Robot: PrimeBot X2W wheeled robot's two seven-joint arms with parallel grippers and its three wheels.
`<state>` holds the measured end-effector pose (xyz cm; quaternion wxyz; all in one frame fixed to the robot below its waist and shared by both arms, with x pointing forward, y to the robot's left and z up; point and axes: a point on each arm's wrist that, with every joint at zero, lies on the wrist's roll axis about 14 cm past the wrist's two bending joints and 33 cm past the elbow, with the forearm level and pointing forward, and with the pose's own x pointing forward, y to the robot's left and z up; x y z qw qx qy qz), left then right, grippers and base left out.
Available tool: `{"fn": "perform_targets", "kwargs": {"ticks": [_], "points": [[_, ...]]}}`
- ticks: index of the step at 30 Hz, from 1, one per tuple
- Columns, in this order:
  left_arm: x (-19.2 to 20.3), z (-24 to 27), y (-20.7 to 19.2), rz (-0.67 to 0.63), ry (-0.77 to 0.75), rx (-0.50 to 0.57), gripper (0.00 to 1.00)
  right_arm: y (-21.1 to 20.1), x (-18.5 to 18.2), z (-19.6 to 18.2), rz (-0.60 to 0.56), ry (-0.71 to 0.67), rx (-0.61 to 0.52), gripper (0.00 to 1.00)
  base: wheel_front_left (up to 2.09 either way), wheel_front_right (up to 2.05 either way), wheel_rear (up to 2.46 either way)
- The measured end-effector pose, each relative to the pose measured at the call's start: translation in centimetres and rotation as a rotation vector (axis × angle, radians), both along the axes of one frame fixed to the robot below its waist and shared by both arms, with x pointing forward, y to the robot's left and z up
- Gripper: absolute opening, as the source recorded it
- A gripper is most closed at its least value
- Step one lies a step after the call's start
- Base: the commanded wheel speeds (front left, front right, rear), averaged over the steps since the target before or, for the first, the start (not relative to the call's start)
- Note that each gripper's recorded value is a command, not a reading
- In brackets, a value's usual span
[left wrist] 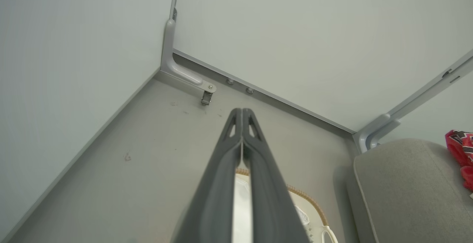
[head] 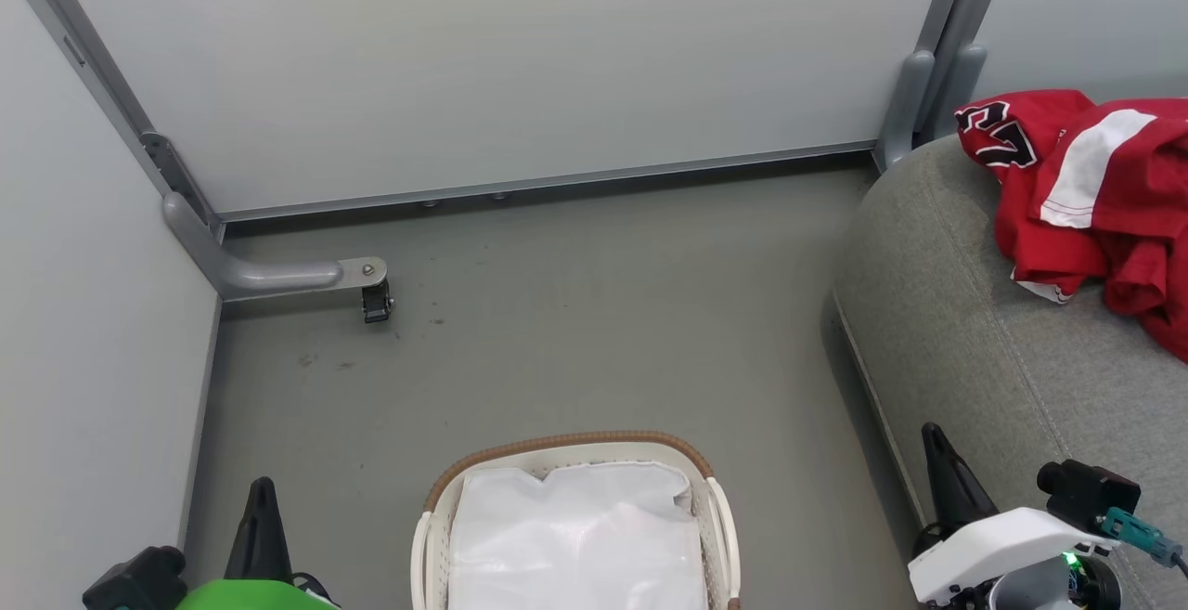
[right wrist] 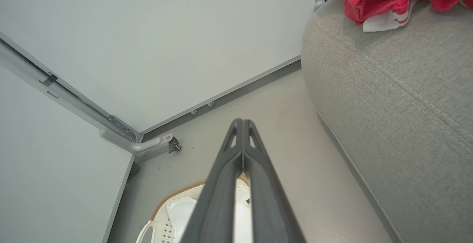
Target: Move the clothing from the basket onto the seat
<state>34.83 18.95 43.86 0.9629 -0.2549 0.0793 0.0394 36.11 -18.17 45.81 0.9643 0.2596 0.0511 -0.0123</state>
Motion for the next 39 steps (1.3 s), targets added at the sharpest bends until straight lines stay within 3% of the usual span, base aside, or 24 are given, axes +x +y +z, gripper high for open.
{"fn": "perform_targets", "kwargs": {"ticks": [39], "points": [[2.0, 2.2, 0.6, 0.083, -0.044, -0.505, 0.0, -1.4, 1.2, 1.5, -0.086, -0.006, 0.501, 0.0, 0.0, 0.0, 0.0]]}}
